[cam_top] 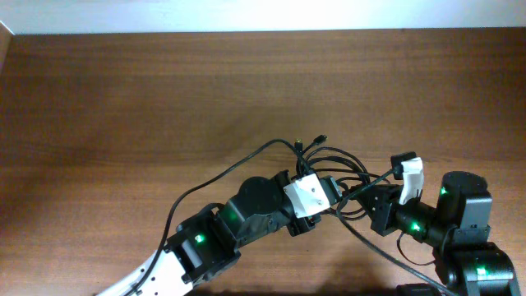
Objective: Untangle cables
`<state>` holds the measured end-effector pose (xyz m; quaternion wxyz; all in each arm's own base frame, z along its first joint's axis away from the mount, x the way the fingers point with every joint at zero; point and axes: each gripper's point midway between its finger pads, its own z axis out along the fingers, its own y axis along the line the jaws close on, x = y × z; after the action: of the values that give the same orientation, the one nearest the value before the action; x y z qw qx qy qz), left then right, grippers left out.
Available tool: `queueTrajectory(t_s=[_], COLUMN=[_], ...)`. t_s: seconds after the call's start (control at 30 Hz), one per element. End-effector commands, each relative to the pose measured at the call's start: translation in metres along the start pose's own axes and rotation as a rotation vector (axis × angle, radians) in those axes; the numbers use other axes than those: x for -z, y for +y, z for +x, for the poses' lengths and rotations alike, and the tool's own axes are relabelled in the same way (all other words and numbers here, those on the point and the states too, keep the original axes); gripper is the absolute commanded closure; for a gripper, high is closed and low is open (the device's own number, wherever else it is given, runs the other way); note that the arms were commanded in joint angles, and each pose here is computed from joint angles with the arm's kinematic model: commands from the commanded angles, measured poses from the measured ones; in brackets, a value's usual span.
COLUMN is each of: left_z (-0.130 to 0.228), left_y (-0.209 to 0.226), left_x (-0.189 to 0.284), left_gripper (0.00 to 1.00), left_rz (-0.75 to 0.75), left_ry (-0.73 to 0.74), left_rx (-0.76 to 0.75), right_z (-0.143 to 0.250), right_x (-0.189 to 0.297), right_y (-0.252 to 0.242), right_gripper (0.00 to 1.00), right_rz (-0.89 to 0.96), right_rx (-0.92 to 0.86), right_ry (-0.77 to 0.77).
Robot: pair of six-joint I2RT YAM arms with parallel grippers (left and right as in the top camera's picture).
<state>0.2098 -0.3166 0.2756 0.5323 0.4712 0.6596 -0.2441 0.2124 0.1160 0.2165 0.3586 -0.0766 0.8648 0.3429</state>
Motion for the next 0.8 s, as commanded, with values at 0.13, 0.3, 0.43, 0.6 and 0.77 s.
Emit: queueTrajectory(t_s=[0.13, 0.3, 0.43, 0.6, 0.77], left_z=[-0.044, -0.044, -0.044, -0.043, -0.038], left_y=[0.061, 0.062, 0.062, 0.061, 0.06], left_x=[0.042, 0.042, 0.042, 0.042, 0.041], left_gripper=[1.0, 1.0, 1.0, 1.0, 1.0], left_rz=[-0.317, -0.317, -0.316, -0.316, -0.315], left_ry=[-0.156, -0.172, -0.171, -0.165, -0.148], left_rx=[0.259, 0.348, 0.352, 0.352, 0.351], right_z=[0.008, 0.001, 0.0, 0.0, 0.0], right_x=[-0.004, -0.003, -0.003, -0.003, -0.003], right_y=[-0.016, -0.018, -0.021, -0.022, -0.022], right_gripper=[0.96, 0.96, 0.96, 0.96, 0.95], right_rz=[0.072, 0.084, 0.103, 0.107, 0.106], right_rx=[-0.06, -0.176, -0.209, -0.22, -0.219], right_ry=[0.019, -0.014, -0.023, -0.024, -0.026])
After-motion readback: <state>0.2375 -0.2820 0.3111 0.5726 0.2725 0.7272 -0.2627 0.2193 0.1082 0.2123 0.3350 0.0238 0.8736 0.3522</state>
